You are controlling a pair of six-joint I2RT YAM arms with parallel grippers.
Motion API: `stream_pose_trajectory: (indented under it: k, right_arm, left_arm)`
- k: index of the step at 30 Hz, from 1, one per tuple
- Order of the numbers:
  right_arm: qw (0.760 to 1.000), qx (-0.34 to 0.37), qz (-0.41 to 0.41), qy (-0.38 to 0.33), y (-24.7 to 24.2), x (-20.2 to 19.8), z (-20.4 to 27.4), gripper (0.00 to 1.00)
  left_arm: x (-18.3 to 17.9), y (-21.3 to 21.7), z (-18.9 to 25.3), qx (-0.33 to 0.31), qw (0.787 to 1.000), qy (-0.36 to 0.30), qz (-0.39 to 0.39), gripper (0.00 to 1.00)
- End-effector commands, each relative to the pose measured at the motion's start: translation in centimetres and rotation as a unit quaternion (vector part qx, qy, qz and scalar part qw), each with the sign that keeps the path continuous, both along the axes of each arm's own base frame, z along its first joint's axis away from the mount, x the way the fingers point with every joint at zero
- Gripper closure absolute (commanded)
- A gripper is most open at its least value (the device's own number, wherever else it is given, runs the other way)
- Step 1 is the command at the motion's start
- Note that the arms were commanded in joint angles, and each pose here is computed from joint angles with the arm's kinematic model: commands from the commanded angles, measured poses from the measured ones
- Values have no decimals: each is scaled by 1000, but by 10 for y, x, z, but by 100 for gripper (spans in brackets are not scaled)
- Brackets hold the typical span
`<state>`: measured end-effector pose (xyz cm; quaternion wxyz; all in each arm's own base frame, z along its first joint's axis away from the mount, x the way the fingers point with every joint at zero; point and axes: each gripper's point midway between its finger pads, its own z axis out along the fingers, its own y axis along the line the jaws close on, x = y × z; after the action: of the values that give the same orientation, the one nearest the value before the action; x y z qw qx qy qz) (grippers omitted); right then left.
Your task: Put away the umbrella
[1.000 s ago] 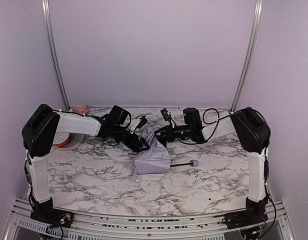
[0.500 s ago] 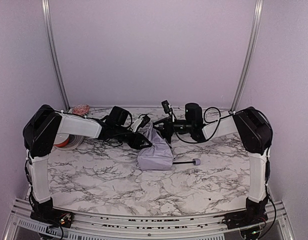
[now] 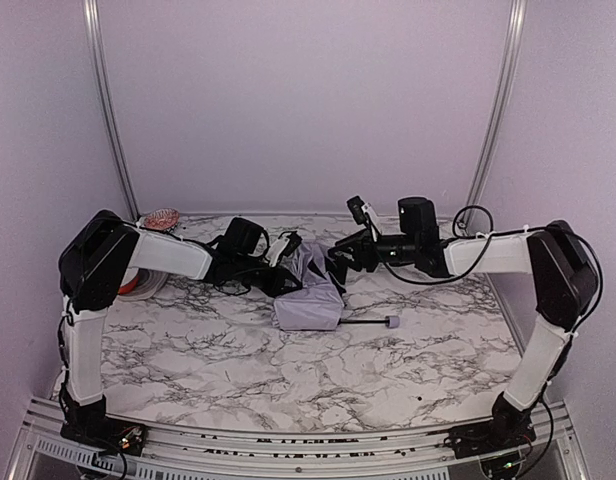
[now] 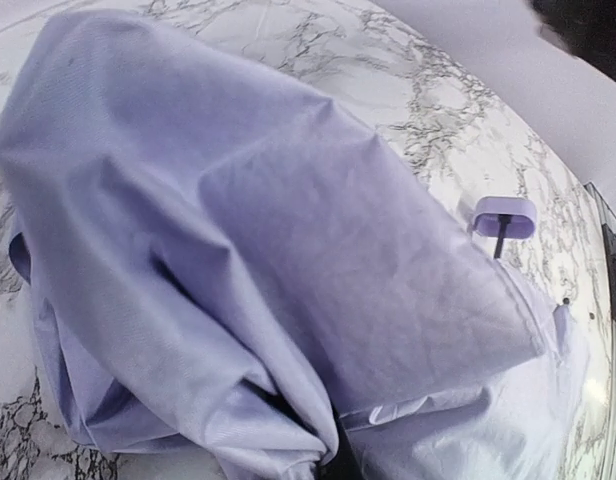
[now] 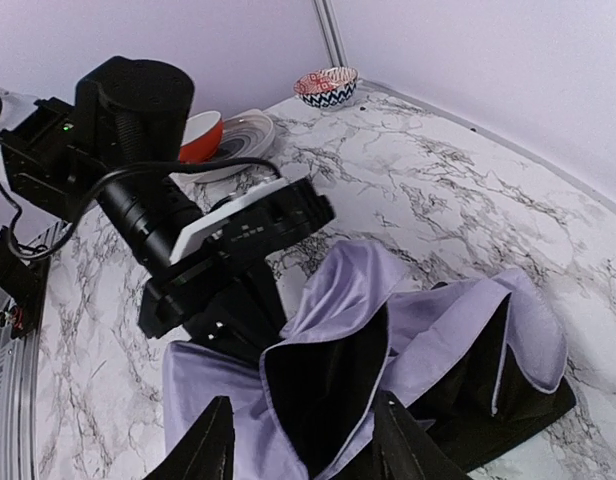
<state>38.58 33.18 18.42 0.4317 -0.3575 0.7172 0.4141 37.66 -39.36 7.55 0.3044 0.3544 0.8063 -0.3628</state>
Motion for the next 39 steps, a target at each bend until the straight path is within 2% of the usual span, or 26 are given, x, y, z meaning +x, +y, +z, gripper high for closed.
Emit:
stream_pose_trajectory:
  k: [1, 4, 7, 13, 16, 21, 26, 30, 33, 35, 39]
  right_arm:
    - [999, -49, 8, -4, -11, -18, -23, 54]
    - [997, -58, 25, 34, -7, -21, -46, 50]
    - [995, -67, 22, 77, -3, -10, -70, 42]
    - [986, -79, -4, 145, 0, 18, -118, 40]
    - [980, -92, 17, 177, 2, 11, -138, 47]
    - [966, -92, 83, 225, 2, -33, -154, 68]
    - [946, -108, 169, 255, 7, -108, -158, 70]
    - [938, -126, 207, 247, 5, -144, -150, 63]
    - [946, -126, 197, 225, 1, -139, -132, 57]
    - [954, -112, 188, 206, 1, -128, -113, 49]
    - [965, -97, 173, 169, 5, -113, -85, 38]
  left_arm:
    - [27, 11, -48, 60, 996, 37, 59, 100]
    - [30, 13, -69, 82, 993, 54, 66, 100]
    - [28, 14, -81, 92, 992, 65, 62, 100]
    - [21, 15, -82, 89, 993, 60, 47, 100]
    - [20, 17, -79, 88, 993, 57, 47, 100]
    - [-4, 16, -81, 103, 993, 59, 31, 100]
    - [-63, 10, -74, 111, 991, 78, -9, 100]
    - [-97, 8, -55, 101, 991, 76, -39, 100]
    - [-109, 8, -44, 99, 992, 64, -50, 100]
    - [-109, 7, -33, 96, 993, 41, -52, 100]
    - [-101, 3, -10, 84, 995, -15, -57, 100]
